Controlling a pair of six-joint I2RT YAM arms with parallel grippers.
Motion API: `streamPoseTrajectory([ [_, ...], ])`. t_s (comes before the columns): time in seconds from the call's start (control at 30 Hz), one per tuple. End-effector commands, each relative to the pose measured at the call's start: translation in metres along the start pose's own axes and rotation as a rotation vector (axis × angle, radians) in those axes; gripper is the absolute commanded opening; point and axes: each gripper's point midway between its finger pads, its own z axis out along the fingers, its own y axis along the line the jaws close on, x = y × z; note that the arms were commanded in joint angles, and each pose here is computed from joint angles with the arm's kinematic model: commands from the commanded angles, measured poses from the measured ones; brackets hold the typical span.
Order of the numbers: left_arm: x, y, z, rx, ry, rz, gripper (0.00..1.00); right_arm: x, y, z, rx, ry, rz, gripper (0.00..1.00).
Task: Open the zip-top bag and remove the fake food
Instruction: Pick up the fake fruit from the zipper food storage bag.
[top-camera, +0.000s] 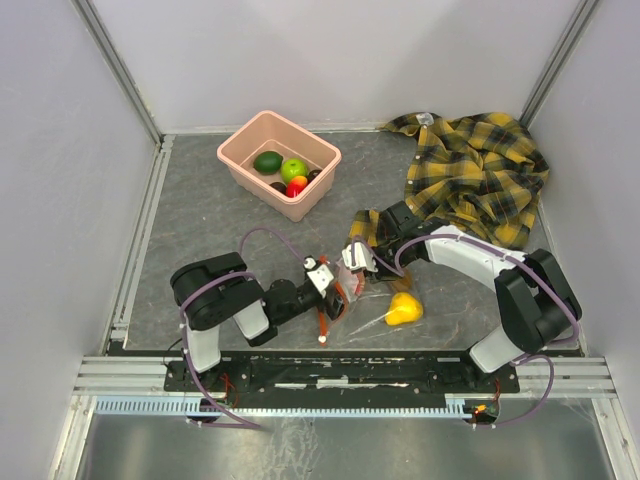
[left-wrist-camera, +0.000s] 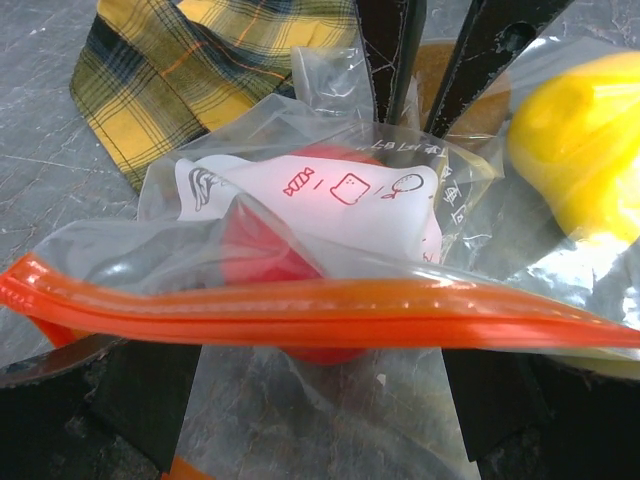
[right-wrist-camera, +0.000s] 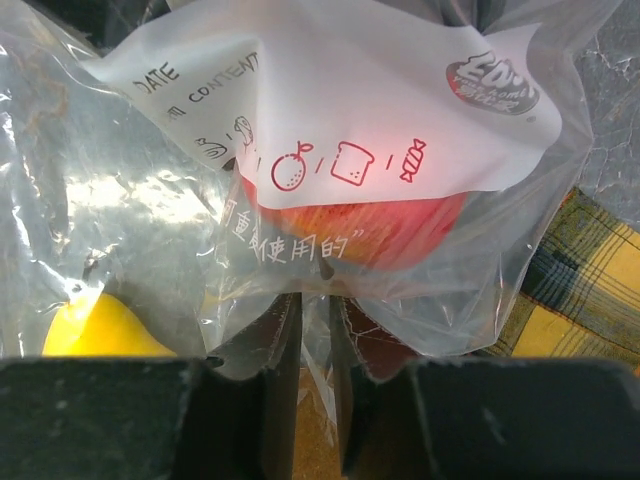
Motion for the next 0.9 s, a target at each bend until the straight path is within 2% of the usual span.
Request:
streamPoseTrajectory([
  [0.0, -0.028, 0.003, -0.005, -0.019, -0.108, 0.01, 0.99, -0.012, -0.002, -0.004, -0.018, -0.029, -0.019, 0.25],
  [0.03, -0.027, 0.002, -0.008, -0.011, -0.103, 0.02, 0.99, -0.013, -0.003, -0.006, -0.012, -0.024, -0.022, 0.26],
  [0.23, -0.024, -0.001, -0.023, 0.008, -0.085, 0.058, 0.99, -0.025, -0.003, -0.014, 0.024, -0.074, -0.052, 0.52],
  [0.33, -0.022, 0.0, -0.023, 0.005, -0.072, 0.071, 0.99, -0.026, -0.002, -0.013, 0.032, -0.088, -0.067, 0.59],
  [0.53, -0.017, 0.011, -0.019, -0.049, -0.034, 0.092, 0.99, -0.022, -0.009, -0.005, 0.063, -0.079, -0.038, 0.6],
  [0.7, -0.018, 0.019, -0.012, -0.088, -0.02, 0.103, 0.99, -0.018, -0.009, 0.005, 0.054, -0.046, -0.04, 0.55],
  [0.87, -0.028, 0.017, -0.005, -0.076, -0.055, 0.103, 1.0, -0.021, -0.004, 0.012, 0.029, -0.03, -0.055, 0.47],
])
